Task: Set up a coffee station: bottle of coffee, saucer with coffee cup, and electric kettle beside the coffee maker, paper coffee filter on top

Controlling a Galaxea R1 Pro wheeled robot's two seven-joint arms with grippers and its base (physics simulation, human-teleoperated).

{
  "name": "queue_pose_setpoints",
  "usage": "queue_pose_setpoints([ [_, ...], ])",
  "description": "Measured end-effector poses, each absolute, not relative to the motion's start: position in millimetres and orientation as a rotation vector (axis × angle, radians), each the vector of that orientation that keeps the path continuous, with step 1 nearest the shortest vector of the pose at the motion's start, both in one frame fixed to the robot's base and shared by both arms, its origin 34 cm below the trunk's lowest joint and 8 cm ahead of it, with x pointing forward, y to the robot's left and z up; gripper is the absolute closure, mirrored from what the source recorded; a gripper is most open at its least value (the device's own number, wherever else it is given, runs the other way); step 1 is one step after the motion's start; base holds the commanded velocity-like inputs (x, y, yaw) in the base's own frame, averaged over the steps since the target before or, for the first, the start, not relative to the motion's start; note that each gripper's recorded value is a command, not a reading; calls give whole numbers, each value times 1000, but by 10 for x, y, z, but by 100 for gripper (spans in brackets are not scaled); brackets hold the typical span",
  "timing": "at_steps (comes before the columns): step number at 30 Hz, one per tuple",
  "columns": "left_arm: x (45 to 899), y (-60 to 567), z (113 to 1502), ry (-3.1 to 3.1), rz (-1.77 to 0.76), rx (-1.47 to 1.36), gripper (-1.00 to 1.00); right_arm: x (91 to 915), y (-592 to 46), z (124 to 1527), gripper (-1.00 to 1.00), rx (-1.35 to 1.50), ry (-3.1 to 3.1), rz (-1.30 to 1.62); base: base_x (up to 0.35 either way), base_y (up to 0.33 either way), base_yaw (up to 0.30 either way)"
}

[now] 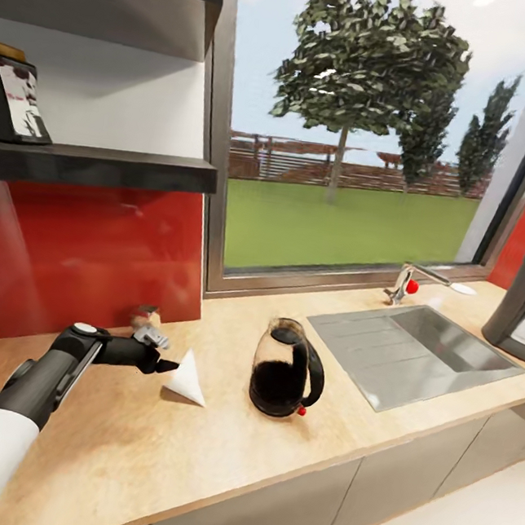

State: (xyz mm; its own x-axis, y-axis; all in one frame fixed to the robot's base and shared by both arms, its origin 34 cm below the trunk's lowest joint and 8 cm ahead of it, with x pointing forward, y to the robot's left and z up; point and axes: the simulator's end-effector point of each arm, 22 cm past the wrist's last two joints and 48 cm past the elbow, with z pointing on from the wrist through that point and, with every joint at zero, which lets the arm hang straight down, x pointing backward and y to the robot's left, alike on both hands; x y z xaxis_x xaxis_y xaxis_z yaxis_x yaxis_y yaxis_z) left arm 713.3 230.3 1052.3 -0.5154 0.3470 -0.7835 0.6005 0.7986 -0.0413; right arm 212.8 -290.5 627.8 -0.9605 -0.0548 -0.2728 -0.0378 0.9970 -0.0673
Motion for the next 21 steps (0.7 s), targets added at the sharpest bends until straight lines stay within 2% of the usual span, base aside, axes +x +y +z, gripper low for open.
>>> queue_pose_setpoints([
  [5,7109,2295,10417,2179,-404,694,-100,2129,-2897,6277,-100,-67,2862,-87,28,0,-188],
  [10,7016,2389,10122,2254,-429,668,-100,2129,-2875,6276,-100,-68,2862,-83,12,0,-22],
  [15,6963,2416,9973,2279,-442,666,-100,2128,-2858,6276,-100,-68,2861,-80,236,0,-1],
  [21,6928,2378,9902,2290,-454,670,-100,2129,-2856,6275,-100,-68,2862,-80,48,0,0],
])
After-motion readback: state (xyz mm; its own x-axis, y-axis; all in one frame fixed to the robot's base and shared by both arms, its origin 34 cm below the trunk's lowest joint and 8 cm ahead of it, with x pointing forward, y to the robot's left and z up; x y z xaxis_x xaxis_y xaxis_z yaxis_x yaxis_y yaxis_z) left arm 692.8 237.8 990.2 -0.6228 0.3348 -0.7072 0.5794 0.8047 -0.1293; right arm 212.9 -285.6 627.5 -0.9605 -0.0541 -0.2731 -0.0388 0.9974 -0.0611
